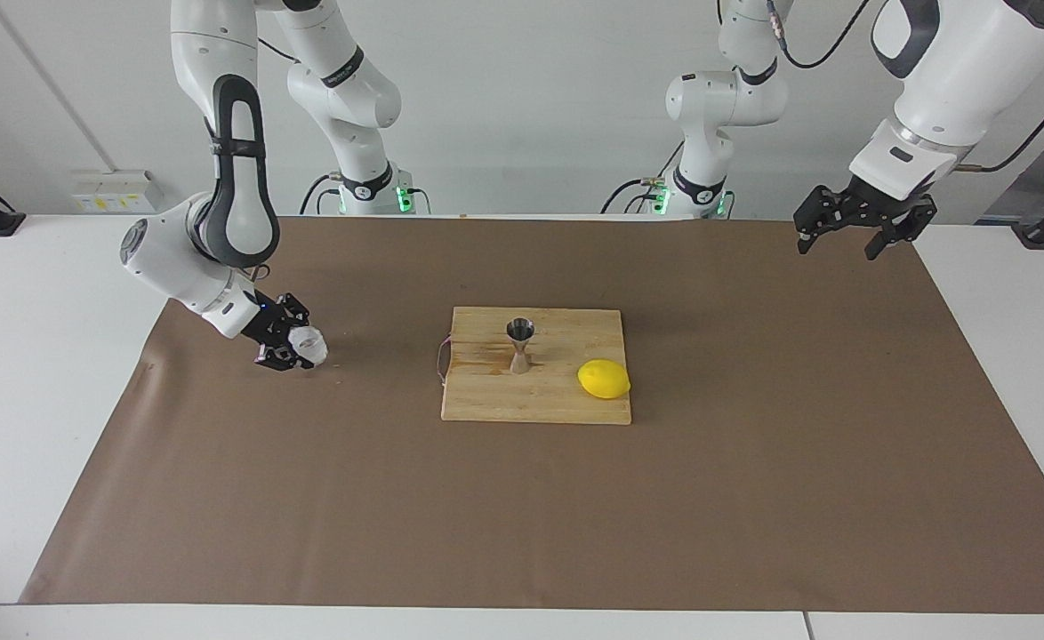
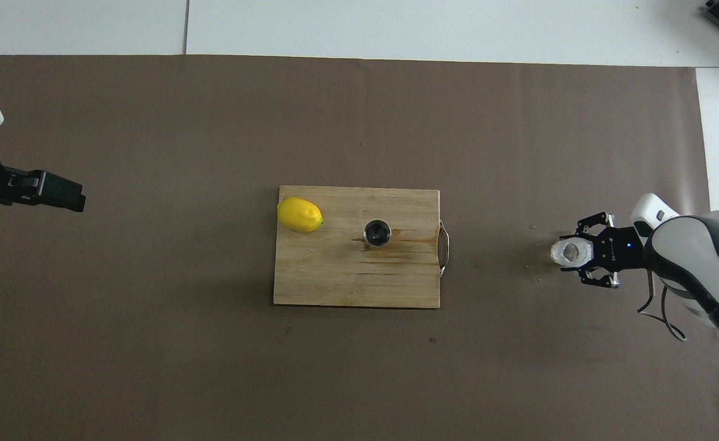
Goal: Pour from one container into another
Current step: 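Carry the white cup off the board with the right gripper, then set the white cup on the table and open the right gripper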
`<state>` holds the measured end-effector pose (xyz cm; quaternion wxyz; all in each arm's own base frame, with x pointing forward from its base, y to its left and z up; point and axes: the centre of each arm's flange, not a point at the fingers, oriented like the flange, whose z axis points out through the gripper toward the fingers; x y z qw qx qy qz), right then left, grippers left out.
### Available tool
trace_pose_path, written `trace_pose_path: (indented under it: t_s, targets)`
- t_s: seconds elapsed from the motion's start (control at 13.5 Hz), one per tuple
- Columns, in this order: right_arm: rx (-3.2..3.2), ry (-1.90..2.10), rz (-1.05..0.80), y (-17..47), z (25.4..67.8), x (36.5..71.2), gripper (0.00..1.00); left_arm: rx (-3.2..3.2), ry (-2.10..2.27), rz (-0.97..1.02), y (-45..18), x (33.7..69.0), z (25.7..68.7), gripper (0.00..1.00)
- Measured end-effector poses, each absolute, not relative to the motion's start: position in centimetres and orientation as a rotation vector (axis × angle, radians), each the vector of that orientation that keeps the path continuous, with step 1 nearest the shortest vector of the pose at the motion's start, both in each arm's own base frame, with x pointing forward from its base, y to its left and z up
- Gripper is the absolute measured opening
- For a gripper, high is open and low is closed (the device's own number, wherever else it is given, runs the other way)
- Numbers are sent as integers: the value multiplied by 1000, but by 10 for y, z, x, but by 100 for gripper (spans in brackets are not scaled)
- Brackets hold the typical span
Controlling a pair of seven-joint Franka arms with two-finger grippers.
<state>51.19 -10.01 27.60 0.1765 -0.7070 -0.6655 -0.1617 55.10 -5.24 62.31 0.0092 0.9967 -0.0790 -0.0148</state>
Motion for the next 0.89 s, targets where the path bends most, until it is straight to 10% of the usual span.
trace_pose_path:
  t_s: [0.89]
  targets:
    - [-2250,-1711,-474,-80,391,513,100,3113,-250,-43,-52,551,623,100]
